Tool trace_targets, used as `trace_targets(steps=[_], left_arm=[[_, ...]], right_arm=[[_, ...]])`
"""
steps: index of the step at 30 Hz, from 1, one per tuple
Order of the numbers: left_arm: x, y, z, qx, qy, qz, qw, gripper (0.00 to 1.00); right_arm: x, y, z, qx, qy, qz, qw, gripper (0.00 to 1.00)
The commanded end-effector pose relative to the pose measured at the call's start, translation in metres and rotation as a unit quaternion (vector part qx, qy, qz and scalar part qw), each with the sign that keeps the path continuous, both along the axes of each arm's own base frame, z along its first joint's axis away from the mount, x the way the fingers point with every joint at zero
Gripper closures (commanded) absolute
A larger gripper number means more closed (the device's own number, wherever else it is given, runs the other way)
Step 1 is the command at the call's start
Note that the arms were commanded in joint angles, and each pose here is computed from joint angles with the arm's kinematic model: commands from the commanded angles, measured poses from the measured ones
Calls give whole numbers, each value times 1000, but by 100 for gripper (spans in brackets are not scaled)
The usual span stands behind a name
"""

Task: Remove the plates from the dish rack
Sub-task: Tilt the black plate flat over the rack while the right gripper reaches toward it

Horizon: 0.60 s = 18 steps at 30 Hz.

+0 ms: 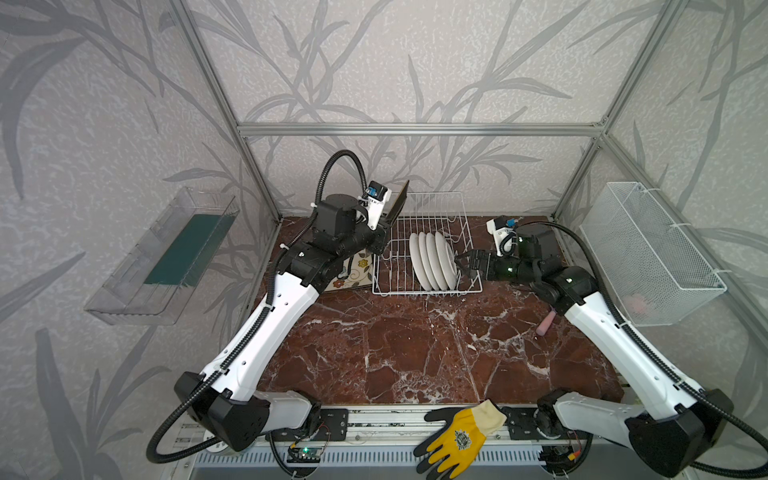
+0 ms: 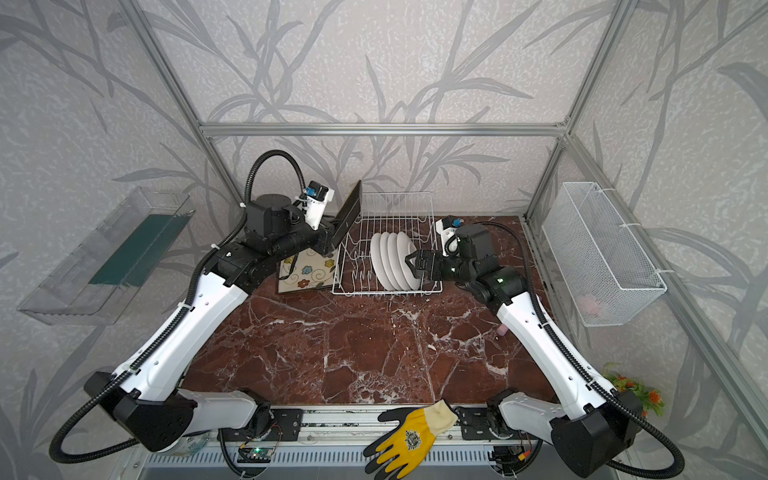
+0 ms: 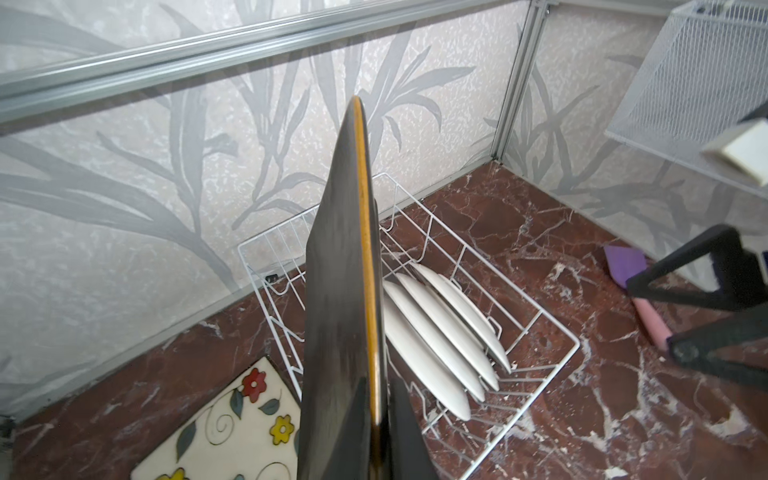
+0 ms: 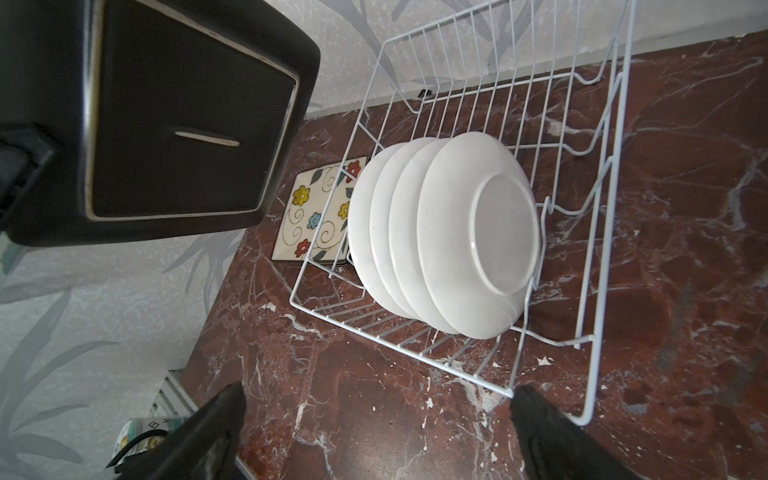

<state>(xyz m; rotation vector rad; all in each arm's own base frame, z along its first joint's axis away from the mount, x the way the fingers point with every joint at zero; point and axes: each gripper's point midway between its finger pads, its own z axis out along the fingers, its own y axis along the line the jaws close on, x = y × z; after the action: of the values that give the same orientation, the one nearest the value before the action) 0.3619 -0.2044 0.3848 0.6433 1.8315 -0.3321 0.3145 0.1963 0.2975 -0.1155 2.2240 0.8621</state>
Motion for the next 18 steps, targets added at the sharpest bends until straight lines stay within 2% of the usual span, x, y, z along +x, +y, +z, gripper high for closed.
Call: trace_targets(steps=[1,7,11,18], left_arm=[[-13,3,80,21,-184,-23,982,100],[-31,-9,74,83,-246,-71,963,100],[-47,-18,67,124,-293,-109,942,100],[-56,-23,61,160,-324,-126,924,100]], right_arm=[[2,4,24,61,6,1,998,1],[13,5,40,124,21,-2,992,0],[19,8,53,153,18,7,988,1],[31,6,71,178,11,1,984,1]])
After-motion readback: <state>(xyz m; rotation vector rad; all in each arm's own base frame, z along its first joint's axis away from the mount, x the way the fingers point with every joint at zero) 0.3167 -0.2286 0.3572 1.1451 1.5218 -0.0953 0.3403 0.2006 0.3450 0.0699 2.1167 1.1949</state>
